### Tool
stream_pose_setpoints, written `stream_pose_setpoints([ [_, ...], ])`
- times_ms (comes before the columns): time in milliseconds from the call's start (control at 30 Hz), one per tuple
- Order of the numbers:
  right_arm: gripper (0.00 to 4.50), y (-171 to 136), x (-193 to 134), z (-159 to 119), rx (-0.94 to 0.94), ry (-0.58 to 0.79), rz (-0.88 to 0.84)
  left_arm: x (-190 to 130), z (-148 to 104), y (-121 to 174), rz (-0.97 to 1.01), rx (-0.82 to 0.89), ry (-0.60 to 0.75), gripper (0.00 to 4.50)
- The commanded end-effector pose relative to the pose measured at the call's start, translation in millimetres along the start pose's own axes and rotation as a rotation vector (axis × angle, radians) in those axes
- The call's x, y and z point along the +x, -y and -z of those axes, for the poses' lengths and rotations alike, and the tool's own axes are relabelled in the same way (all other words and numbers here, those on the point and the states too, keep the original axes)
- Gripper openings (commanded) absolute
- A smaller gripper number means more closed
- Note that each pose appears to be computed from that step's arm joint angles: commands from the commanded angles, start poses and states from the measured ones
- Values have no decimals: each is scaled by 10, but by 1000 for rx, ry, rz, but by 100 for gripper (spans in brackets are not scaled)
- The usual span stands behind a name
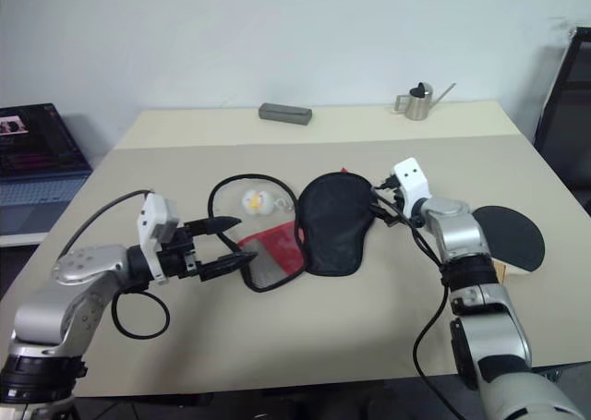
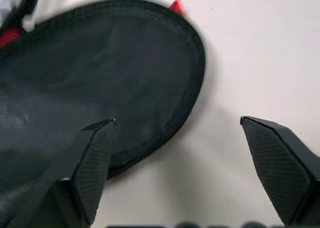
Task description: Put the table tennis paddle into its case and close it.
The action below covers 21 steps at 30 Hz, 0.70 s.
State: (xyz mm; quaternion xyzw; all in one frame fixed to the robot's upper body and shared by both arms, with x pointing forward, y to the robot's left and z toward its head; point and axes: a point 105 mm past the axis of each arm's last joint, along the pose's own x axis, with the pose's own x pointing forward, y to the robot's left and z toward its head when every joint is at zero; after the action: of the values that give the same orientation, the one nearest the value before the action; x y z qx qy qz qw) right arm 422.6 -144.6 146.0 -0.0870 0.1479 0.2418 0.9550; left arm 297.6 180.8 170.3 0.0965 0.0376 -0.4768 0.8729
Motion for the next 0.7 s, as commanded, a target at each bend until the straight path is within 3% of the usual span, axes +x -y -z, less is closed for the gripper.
stream_pose_setpoints([
  [33,444,-129,-102,5,103,-5,-7,-20,-106,-35,2,50,16,450],
  [267,444,-425,-128,216,165,-78,-70,-14,-105,-49,7,57,13,450],
  [700,444,-614,4,231,211,-85,-105,-9,-99,-51,0,58,13,450],
])
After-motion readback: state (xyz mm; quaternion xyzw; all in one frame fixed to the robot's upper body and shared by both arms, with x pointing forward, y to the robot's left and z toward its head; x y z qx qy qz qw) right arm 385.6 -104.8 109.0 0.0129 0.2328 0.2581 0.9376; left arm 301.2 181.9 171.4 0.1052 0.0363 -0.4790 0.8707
